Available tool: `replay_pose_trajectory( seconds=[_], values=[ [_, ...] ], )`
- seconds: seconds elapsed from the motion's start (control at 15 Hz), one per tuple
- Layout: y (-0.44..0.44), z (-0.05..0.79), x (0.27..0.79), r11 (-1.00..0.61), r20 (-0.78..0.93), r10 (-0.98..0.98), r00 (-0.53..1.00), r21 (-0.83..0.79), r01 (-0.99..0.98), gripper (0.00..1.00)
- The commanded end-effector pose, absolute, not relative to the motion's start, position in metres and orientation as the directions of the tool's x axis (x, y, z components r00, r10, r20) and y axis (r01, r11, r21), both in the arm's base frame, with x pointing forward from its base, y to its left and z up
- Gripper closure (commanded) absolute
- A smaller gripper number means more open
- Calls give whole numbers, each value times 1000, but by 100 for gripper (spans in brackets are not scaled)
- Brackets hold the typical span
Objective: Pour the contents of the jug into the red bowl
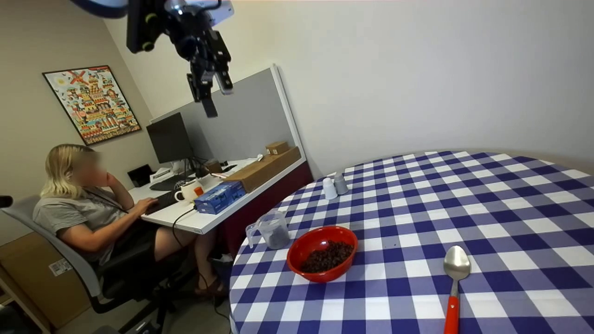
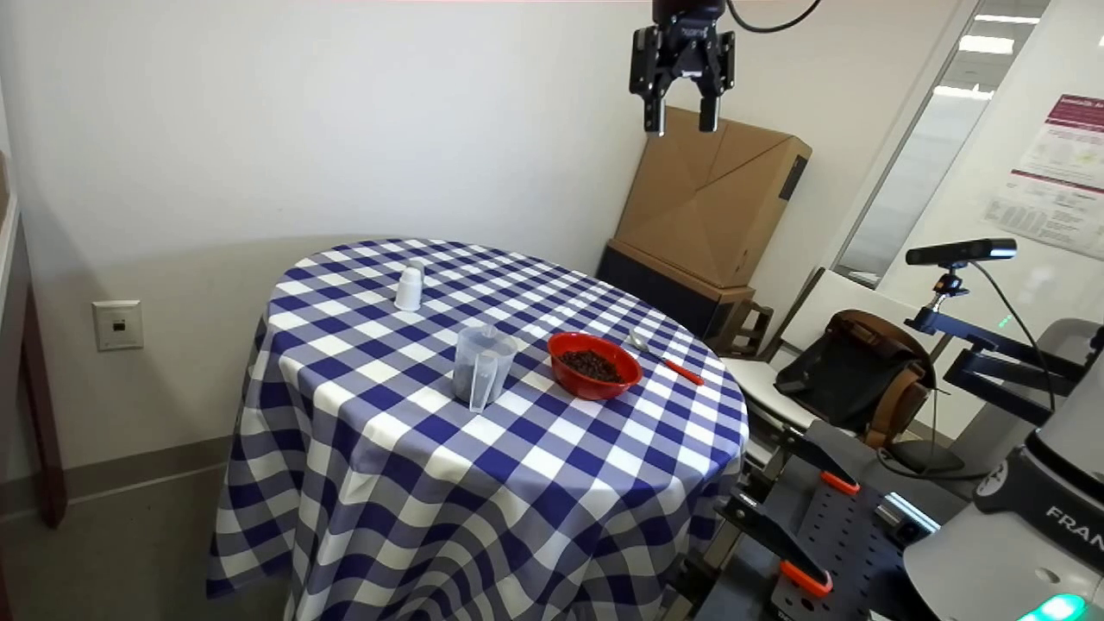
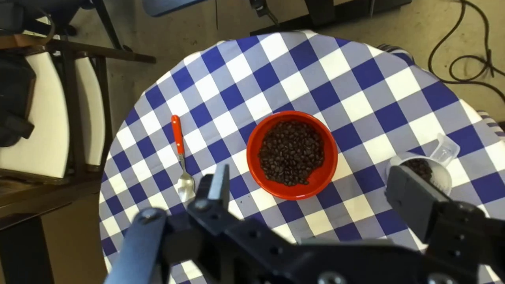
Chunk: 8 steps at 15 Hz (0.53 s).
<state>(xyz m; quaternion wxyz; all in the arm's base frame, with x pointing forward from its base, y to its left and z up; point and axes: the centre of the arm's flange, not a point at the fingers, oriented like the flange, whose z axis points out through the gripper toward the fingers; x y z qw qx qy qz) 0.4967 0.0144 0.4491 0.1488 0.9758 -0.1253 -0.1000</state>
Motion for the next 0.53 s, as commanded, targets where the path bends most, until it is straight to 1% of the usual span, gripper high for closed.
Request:
replay_pose_trajectory(
  seconds=[0.0, 0.27, 0.47],
  values=[
    [35, 412, 515, -914, -98, -324, 941, 291, -284, 0],
    [59, 380, 528, -893, -41, -395, 918, 254, -372, 0],
    [77, 360, 534, -882, -37, -432, 901, 224, -414, 0]
  ],
)
